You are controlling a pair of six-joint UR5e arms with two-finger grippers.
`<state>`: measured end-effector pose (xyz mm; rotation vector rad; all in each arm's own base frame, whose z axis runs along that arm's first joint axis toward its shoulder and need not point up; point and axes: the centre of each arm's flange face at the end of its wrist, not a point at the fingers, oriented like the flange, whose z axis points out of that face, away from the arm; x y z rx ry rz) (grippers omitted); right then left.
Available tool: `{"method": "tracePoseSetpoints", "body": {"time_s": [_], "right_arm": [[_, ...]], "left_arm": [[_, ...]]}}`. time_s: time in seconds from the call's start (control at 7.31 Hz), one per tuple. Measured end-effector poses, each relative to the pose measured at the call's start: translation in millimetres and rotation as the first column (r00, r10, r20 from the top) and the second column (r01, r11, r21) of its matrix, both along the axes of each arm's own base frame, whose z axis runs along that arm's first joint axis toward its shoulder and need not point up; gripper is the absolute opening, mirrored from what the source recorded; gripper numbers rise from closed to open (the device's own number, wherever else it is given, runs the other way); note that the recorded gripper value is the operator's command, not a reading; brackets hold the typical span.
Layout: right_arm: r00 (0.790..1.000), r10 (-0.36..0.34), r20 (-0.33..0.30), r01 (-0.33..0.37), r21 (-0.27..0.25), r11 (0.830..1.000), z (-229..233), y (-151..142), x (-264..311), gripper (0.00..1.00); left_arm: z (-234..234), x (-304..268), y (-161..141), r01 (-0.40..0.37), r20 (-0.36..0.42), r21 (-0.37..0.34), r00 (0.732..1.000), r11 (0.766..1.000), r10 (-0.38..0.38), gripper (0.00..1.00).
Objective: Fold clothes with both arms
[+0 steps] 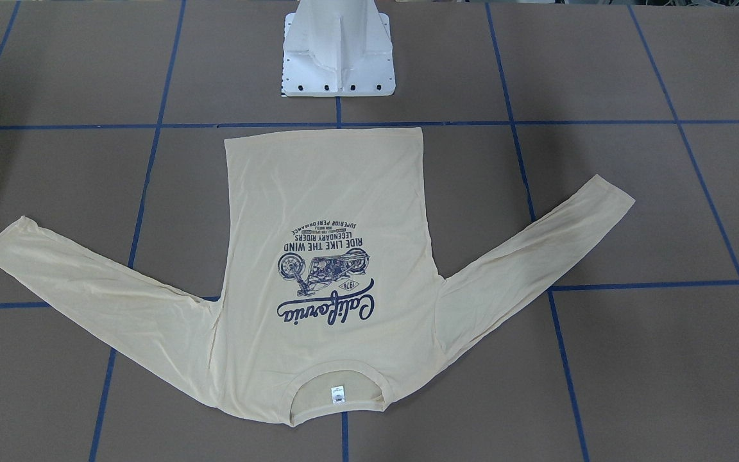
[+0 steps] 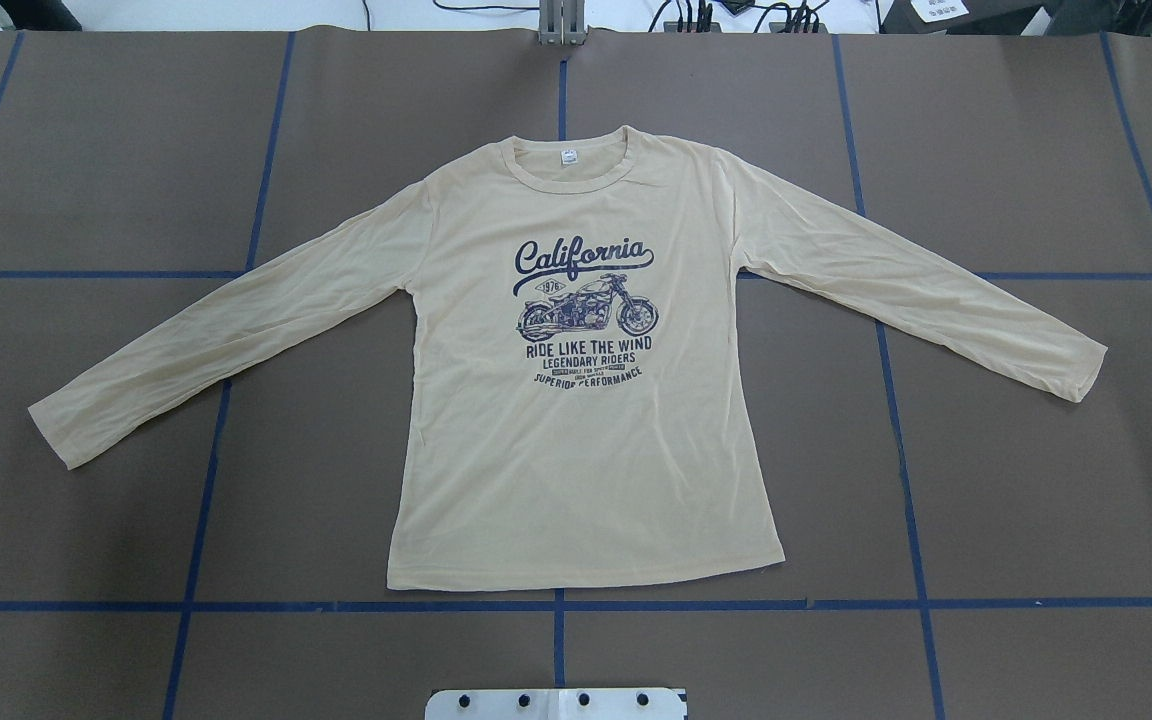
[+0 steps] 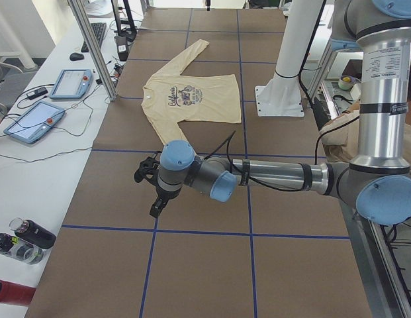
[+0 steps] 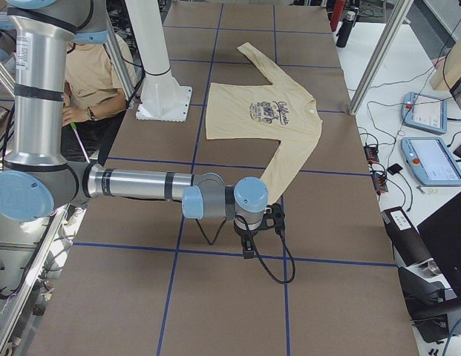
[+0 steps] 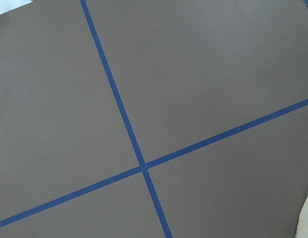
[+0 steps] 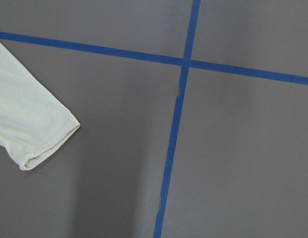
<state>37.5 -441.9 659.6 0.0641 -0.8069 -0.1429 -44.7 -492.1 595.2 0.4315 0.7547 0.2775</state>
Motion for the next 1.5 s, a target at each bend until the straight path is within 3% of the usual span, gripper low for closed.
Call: {"method": "tracePoseSetpoints", "body": {"time_s": [0.68,0.82,0.96,1.23,1.5], "right_arm": [[0.997,-0.057,0.050,0.055,0.035,0.998,-9.6,-9.1,-35.1,1.00],[0.997,-0.049,0.056,0.049,0.008,0.999,-13.7,-19.3,-52.3,0.99],[0.998,-0.001,0.058,0.005,-0.064,0.998,-17.5,-33.7,-71.9,0.99],[0.987,0.155,0.043,-0.141,-0.236,0.962,-23.4,-55.2,-128.4,0.99],[0.971,0.232,0.050,-0.206,-0.306,0.929,-4.6,-49.5,-171.0,0.98]], "left_arm": [[15.9,0.3,4.3,-0.003,-0.006,-0.024,1.000,1.000,0.002,1.00],[20.5,0.7,4.6,-0.004,-0.006,-0.032,1.000,0.999,0.004,1.00],[23.2,1.2,4.7,-0.006,-0.005,-0.037,1.000,0.999,0.006,1.00],[22.9,3.6,5.5,-0.018,-0.029,-0.038,0.999,0.999,0.017,1.00],[21.9,4.8,5.9,-0.024,-0.043,-0.039,0.999,0.999,0.022,1.00]]}}
